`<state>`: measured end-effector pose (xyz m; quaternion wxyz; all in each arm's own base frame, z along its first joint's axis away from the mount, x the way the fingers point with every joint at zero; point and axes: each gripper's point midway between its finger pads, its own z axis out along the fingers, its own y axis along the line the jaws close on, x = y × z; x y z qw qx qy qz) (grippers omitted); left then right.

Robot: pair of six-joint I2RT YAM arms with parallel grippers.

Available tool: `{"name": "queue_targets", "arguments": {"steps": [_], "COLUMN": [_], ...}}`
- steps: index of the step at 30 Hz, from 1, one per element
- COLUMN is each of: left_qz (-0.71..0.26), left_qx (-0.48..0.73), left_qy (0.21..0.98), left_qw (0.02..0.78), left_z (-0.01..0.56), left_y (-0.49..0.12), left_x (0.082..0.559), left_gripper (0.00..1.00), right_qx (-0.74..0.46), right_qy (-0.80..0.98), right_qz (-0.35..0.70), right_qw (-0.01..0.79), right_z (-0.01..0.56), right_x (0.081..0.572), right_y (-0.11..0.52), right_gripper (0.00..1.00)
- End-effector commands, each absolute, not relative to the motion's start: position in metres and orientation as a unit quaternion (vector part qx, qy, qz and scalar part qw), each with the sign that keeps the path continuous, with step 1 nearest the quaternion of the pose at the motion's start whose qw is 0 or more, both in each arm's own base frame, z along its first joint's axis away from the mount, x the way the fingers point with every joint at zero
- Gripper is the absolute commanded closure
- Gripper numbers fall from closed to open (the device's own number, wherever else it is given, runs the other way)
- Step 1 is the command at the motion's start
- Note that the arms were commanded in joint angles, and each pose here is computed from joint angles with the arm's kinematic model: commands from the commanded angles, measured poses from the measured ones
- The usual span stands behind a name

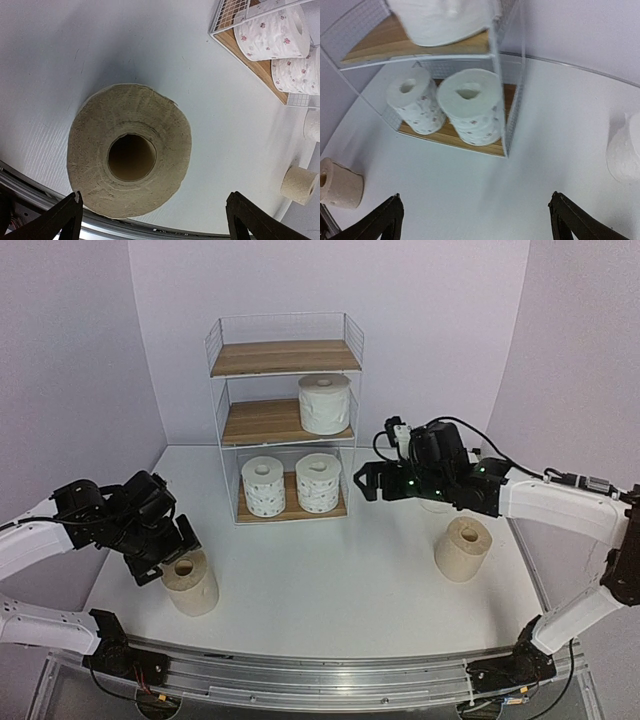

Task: Place and organize the paper towels onto the shelf

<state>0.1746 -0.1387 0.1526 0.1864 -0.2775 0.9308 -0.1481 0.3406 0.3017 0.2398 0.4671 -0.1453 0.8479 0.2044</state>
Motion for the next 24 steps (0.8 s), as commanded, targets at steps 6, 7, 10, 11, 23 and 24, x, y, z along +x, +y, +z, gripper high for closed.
{"name": "queue_targets", "arguments": {"steps": [6, 7, 10, 11, 23, 24], "left_qz": [-0.185, -0.186, -0.190, -0.191, -0.211, -0.212], "left_qx": [-0.256, -0.256, -0.256, -0.256, -0.260, -0.261], "left_qy": [0.927, 0.926, 0.926, 0.925, 0.919, 0.918], "left_qw": [0.203, 0.204, 0.205, 0.206, 0.210, 0.210], "left_z": [0.175, 0.175, 0.176, 0.177, 0.181, 0.181], "left_y": [-0.162, -0.163, -0.165, -0.165, -0.166, -0.166], "left_x": [0.193, 0.193, 0.195, 0.195, 0.194, 0.194], "left_gripper": [0.00, 0.00, 0.00, 0.00, 0.00, 0.00], "right_qx": [0.094, 0.120, 0.165, 0.175, 0.192, 0.189], "right_qy": [0.918, 0.919, 0.919, 0.919, 0.924, 0.926], "right_qz": [0.095, 0.099, 0.114, 0.116, 0.121, 0.131], "right_qw": [0.374, 0.363, 0.339, 0.333, 0.307, 0.300], "right_z": [0.180, 0.173, 0.157, 0.151, 0.105, 0.101], "right_x": [0.412, 0.422, 0.452, 0.464, 0.541, 0.540], "right_y": [0.112, 0.096, 0.065, 0.057, 0.035, 0.039], "right_gripper": [0.02, 0.02, 0.03, 0.03, 0.16, 0.18]}}
